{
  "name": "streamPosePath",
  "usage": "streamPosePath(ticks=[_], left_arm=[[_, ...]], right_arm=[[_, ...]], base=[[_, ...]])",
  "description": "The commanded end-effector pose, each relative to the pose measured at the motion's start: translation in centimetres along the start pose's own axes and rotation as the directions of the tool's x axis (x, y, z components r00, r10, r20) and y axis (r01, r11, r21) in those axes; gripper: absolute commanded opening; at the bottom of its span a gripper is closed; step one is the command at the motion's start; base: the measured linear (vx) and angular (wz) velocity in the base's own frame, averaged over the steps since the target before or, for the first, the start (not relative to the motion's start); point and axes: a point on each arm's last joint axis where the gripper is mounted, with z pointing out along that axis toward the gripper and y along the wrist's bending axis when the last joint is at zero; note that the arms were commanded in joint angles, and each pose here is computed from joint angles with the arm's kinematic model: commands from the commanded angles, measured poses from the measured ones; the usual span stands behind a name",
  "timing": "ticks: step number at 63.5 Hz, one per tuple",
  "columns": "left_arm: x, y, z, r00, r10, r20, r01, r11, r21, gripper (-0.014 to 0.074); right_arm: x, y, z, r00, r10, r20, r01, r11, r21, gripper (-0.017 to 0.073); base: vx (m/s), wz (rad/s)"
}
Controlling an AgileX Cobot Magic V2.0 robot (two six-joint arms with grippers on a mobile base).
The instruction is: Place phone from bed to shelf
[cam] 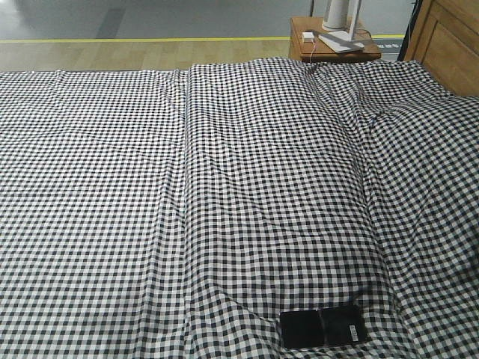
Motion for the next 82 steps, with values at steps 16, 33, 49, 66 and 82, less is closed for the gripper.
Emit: streamPosePath(ticks=[16, 33, 49, 66, 82], left_arm=[[-1.5, 0.1, -0.3, 0.994, -0.008, 0.107, 0.009, 1.0, -0.005, 0.0001], [-1.5, 0.1, -0.3, 0.994, -0.008, 0.107, 0.009, 1.0, -0.005, 0.0001], [-1.5, 0.1, -0.3, 0.994, -0.008, 0.107, 0.009, 1.0, -0.005, 0.0001], [-1.5, 0.1, -0.3, 0.994, -0.008, 0.107, 0.009, 1.0, -0.005, 0.0001], [-1.5, 0.1, -0.3, 0.994, -0.008, 0.107, 0.009, 1.0, -0.005, 0.0001]], right_arm=[[-0.3, 0.0, 8.6, 0.924, -0.01, -0.381, 0.012, 1.0, 0.004, 0.0022], [5.8, -0.1, 11.6, 0.745, -0.017, -0.667, 0.02, 1.0, -0.004, 0.0239], [7.8, -0.2, 12.5, 0.688, -0.023, -0.726, 0.024, 1.0, -0.009, 0.0703], [7.8, -0.2, 13.0, 0.685, 0.031, -0.728, -0.012, 0.999, 0.031, 0.0692], [7.7, -3.8, 15.5, 0.538, 0.215, -0.815, -0.008, 0.968, 0.251, 0.0633]], base=[[0.0, 0.0], [0.0, 0.0], [0.0, 0.0], [0.0, 0.0], [0.0, 0.0]])
